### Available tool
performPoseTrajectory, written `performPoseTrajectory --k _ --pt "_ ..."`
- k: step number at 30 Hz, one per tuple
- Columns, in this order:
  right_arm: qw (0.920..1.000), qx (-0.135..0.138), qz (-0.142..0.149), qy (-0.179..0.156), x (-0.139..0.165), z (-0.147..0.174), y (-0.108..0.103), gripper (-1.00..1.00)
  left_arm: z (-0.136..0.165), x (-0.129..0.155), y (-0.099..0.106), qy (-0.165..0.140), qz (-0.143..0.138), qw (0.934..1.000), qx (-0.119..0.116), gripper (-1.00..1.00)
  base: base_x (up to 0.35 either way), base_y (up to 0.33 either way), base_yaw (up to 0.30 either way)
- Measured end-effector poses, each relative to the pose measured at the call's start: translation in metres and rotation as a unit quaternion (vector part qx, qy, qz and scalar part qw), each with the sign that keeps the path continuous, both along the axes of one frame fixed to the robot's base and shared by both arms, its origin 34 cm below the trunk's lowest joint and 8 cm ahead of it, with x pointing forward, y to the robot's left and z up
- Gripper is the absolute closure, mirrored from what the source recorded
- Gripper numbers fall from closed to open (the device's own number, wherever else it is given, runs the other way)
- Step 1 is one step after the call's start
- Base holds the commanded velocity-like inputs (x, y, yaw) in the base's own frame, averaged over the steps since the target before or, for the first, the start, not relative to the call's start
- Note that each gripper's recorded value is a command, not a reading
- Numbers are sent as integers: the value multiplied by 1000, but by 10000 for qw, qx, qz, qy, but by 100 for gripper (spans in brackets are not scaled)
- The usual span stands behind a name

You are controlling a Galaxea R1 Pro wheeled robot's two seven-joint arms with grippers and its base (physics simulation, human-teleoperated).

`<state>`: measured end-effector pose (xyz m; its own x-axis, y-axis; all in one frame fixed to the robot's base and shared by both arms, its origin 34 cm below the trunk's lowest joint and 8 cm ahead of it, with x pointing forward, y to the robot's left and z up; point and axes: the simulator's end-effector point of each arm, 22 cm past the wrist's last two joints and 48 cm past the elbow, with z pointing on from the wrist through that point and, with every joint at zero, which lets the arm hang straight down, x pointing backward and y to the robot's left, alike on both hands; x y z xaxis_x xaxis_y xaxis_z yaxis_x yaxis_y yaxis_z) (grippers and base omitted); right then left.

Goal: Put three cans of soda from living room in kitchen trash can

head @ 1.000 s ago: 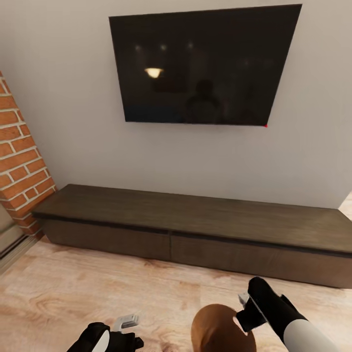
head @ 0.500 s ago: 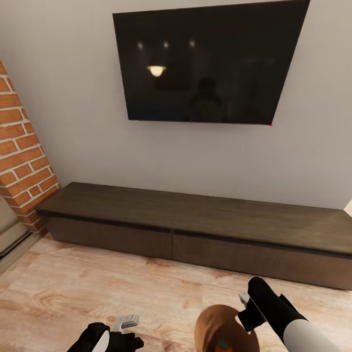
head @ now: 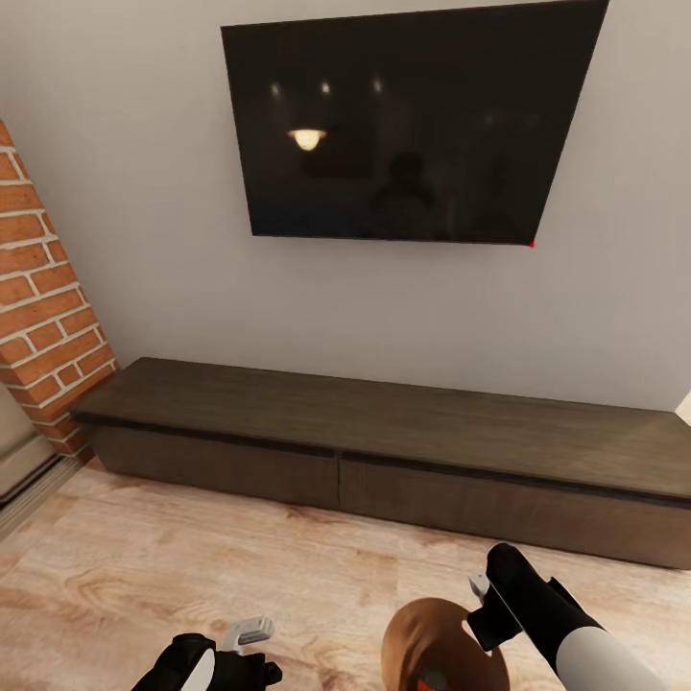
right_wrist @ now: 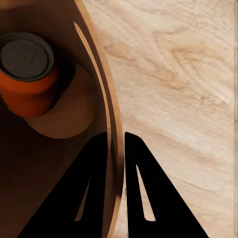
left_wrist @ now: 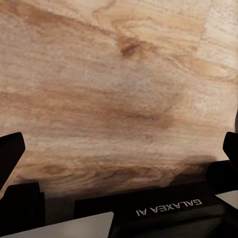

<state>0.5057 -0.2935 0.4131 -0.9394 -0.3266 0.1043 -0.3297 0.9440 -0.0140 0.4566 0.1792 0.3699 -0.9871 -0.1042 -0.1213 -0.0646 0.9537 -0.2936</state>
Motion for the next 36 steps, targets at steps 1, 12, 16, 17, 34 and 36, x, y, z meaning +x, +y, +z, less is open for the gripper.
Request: performPoseTrajectory --k 1,12,16,17,34,36 --pt "10000 -10 9 -3 0 0 0 100 0 0 0 0 0 10000 -1 -100 0 0 0" --pt "10000 -21 32 -67 5 1 1 100 -1 0 0 11 12 10000 -10 -100 0 0 55" --pt "9997 48 43 -227 17 8 6 100 -2 -2 0 35 14 10000 -11 -100 0 0 99" --pt "9996 51 55 -267 20 10 7 100 -3 -2 0 41 14 10000 -10 -100 0 0 98" --pt "9992 130 96 -368 31 12 18 100 -10 -9 2 154 47 9999 -20 -100 0 14 123" --pt "9992 166 84 -347 30 11 21 100 -11 -10 2 170 52 9998 -24 -100 0 27 162"
